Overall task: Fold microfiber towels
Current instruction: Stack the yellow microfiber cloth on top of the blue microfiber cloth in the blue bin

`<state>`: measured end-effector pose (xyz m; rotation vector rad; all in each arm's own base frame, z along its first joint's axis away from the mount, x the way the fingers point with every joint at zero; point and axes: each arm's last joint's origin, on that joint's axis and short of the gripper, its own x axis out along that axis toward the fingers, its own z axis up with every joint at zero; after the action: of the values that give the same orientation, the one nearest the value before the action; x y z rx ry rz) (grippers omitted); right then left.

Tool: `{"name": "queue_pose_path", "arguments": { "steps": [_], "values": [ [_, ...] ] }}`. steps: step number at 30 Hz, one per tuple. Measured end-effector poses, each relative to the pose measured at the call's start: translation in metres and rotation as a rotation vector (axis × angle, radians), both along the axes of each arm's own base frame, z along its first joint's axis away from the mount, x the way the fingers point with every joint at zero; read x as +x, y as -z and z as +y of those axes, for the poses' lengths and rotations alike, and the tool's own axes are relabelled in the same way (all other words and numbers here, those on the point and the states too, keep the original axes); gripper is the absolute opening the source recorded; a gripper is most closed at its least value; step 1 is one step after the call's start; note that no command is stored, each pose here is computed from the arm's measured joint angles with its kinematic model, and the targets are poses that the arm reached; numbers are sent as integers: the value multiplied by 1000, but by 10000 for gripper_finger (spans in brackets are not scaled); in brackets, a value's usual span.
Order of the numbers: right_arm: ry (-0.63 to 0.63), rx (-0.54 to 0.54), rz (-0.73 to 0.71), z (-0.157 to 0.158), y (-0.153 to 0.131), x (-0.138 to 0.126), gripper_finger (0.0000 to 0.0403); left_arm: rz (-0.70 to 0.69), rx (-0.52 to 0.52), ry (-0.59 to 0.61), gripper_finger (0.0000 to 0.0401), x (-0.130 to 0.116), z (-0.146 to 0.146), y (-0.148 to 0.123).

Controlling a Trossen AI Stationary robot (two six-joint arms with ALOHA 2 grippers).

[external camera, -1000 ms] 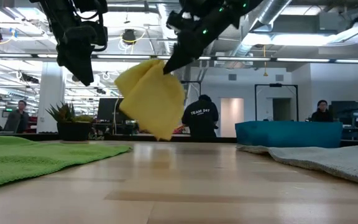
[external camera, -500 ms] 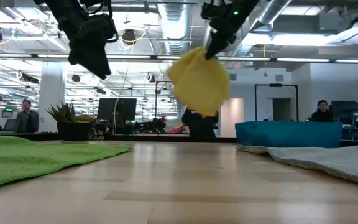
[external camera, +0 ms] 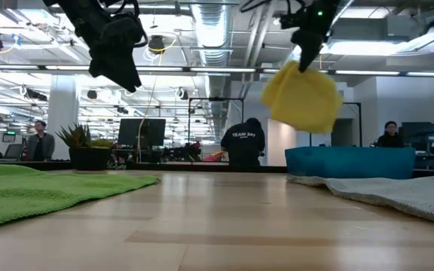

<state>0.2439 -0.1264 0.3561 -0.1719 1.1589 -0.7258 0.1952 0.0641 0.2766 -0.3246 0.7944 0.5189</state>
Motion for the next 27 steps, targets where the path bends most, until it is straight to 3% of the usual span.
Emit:
{"name": "queue_pose_path", "arguments": {
  "steps": [4,11,19,27],
  "values": [
    [87,-22,9,-7,-4,-18,0,-33,22,16,164,5,1,-2],
    [191,-72,86,-15,18,-40,0,-136,72,201,164,20,2,-7],
    [122,-173,166,-32,36,-36,1,-193,114,244,164,26,4,-11],
    [78,-180,264,-58,76,-28,1,-194,98,236,164,26,3,-10]
  ]
}}
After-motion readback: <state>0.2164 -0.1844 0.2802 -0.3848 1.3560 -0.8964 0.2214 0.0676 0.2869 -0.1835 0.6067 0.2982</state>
